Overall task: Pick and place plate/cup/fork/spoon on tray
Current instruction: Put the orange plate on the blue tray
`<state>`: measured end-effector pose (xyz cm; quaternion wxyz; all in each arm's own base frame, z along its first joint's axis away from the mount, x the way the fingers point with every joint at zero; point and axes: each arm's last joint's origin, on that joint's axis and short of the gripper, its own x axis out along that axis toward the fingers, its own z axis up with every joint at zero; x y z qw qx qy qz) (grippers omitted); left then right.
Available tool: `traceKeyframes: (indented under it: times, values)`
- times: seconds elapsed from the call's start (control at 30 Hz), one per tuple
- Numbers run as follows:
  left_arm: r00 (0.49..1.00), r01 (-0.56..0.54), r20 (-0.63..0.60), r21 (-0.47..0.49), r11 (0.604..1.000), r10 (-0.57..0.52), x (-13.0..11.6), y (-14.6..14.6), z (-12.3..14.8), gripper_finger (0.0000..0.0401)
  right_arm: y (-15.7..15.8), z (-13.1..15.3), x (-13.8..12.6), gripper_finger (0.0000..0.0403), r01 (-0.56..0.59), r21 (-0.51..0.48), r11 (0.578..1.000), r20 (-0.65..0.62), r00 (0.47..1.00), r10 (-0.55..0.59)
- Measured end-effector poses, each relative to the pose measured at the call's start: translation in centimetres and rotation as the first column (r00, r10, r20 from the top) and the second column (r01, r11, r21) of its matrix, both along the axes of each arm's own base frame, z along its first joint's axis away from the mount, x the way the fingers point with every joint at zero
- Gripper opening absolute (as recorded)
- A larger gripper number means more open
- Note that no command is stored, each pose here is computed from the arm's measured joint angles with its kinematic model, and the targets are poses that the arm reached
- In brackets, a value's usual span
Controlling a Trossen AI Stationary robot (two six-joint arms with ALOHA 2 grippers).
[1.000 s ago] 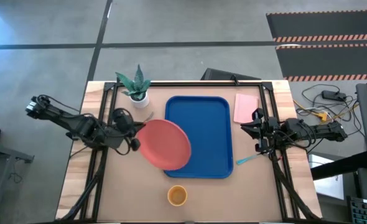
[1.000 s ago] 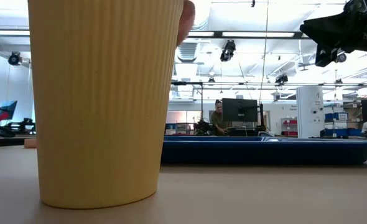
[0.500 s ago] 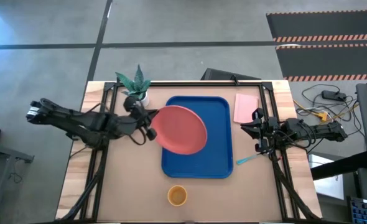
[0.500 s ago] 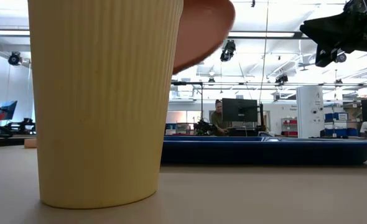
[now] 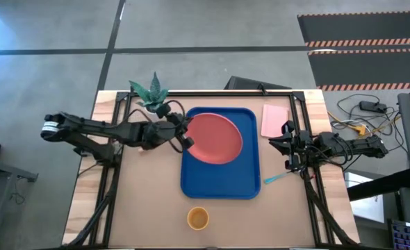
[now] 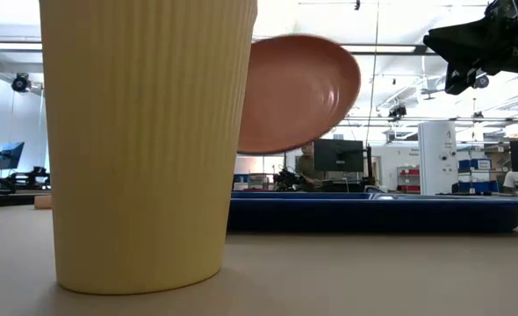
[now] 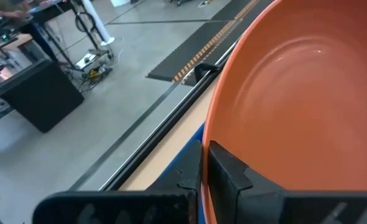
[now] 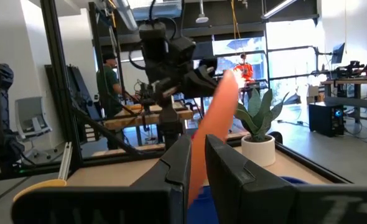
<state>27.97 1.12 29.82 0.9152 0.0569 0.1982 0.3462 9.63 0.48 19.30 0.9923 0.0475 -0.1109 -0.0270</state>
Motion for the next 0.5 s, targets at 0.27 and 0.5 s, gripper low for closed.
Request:
traceKeyframes:
  times: [0.27,0.5]
  values:
    - [1.000,-0.013,-0.010,0.014,1.000,0.014,2.1,1.0,-1.7,0.0000,0.0,0.0,0.0,0.0038,0.000,0.000,1.000,-0.001,1.000,0.000]
    - [0.999,-0.012,-0.043,0.026,1.000,0.013,3.6,1.4,-3.4,0.0000,0.0,0.0,0.0,0.0038,0.000,0.000,1.000,-0.003,1.000,0.000]
